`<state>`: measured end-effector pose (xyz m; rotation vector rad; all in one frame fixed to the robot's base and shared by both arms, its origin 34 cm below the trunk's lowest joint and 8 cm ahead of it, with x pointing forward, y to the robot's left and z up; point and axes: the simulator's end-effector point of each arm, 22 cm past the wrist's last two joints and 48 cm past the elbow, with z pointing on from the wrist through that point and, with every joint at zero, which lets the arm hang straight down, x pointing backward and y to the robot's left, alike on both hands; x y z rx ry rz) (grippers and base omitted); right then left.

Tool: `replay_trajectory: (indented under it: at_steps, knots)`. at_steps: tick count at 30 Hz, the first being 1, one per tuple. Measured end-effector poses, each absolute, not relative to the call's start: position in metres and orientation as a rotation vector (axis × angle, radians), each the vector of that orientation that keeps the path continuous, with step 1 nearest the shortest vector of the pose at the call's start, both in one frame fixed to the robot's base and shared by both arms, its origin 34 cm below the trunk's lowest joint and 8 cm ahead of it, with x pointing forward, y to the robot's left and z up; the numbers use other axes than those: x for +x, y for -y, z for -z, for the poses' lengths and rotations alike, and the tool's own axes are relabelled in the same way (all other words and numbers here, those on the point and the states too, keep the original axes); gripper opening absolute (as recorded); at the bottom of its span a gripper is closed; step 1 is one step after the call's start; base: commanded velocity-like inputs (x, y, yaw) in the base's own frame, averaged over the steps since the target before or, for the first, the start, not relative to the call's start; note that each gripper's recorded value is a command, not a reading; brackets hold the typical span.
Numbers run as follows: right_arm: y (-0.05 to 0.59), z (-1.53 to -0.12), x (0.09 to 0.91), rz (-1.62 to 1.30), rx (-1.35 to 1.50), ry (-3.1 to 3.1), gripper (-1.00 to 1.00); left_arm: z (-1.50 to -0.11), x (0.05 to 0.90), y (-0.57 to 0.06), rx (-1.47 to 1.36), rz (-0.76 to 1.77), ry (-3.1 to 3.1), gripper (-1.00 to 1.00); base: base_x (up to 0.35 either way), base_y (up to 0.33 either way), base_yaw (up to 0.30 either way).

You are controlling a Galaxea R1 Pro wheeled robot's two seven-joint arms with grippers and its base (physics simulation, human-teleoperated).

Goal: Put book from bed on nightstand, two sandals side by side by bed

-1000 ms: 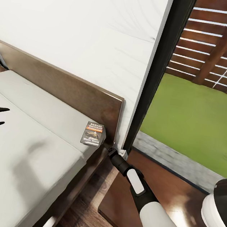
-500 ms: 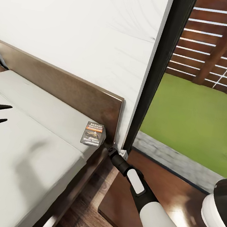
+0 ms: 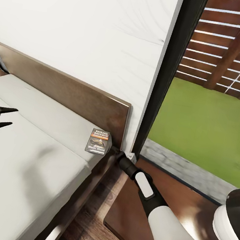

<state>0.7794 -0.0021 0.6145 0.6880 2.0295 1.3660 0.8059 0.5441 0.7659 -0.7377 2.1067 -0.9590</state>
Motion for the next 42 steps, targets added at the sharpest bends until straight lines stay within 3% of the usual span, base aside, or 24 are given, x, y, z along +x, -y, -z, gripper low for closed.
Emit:
replay_trajectory:
  at_steps: [42]
  knots:
    - [0.002,-0.602,0.796,-1.344,0.720,-2.104,1.00,-0.857,0.882,-0.539,-0.666,0.832,-2.016,1.00,0.000,0.000,0.000]
